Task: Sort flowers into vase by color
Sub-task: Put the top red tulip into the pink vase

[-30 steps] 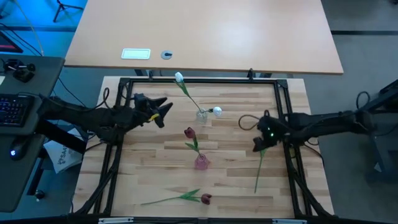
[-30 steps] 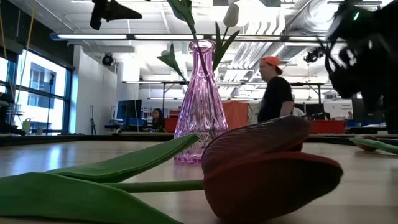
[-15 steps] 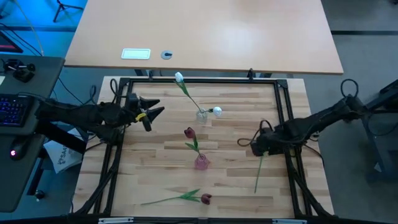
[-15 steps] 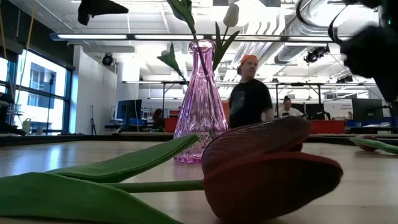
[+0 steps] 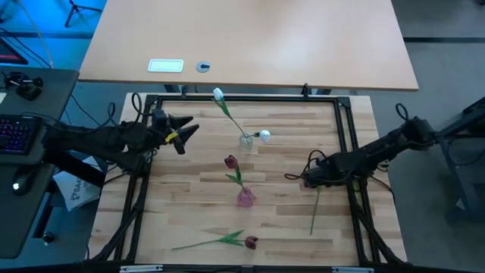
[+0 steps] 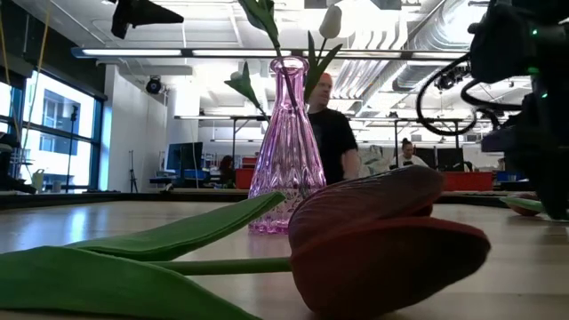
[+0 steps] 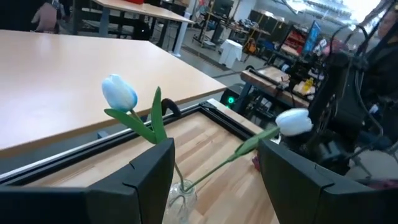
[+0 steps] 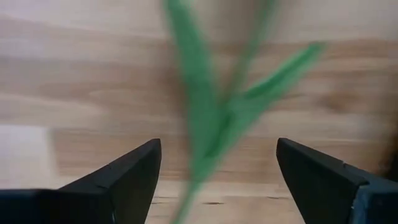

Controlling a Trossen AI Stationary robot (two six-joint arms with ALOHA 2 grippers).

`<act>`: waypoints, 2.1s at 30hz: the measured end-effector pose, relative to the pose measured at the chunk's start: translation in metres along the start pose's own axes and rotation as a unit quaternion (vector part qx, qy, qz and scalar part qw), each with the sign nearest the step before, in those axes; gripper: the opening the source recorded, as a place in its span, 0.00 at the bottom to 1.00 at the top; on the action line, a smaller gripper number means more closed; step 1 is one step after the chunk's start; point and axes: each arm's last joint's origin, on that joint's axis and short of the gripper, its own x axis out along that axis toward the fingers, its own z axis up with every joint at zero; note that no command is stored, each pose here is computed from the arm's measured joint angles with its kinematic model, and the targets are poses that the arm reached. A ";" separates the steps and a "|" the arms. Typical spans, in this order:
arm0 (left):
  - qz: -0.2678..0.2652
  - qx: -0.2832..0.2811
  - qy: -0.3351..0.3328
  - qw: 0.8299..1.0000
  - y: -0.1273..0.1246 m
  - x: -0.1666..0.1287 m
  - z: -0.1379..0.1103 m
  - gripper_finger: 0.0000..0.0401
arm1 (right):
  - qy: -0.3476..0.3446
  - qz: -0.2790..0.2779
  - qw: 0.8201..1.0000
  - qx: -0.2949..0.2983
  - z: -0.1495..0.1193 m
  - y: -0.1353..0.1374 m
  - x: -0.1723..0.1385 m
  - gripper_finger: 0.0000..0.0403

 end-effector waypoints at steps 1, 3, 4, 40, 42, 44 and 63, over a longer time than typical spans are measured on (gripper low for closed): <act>0.002 -0.005 -0.001 1.000 0.000 0.001 0.000 0.54 | 0.006 0.015 1.000 -0.001 0.000 0.002 0.003 0.77; 0.007 -0.014 0.000 1.000 0.000 0.003 -0.001 0.54 | 0.012 0.033 0.999 0.000 0.001 0.002 0.008 0.74; 0.009 -0.019 0.002 1.000 0.000 0.004 -0.002 0.54 | 0.012 0.032 0.999 0.001 0.001 0.000 0.011 0.71; 0.033 -0.076 -0.063 0.995 -0.006 0.010 0.007 0.54 | -0.404 0.520 0.557 -0.507 -0.050 0.079 -0.179 0.01; 0.033 -0.076 -0.063 0.995 -0.006 0.010 0.007 0.54 | -0.442 0.537 0.497 -0.518 -0.051 0.094 -0.182 0.01; 0.033 -0.078 -0.064 0.994 -0.006 0.010 0.007 0.54 | -0.478 0.551 0.448 -0.517 -0.049 0.105 -0.185 0.01; 0.036 -0.066 -0.059 0.995 -0.005 0.010 0.006 0.54 | -0.528 0.549 0.435 -0.480 -0.015 0.126 -0.184 0.01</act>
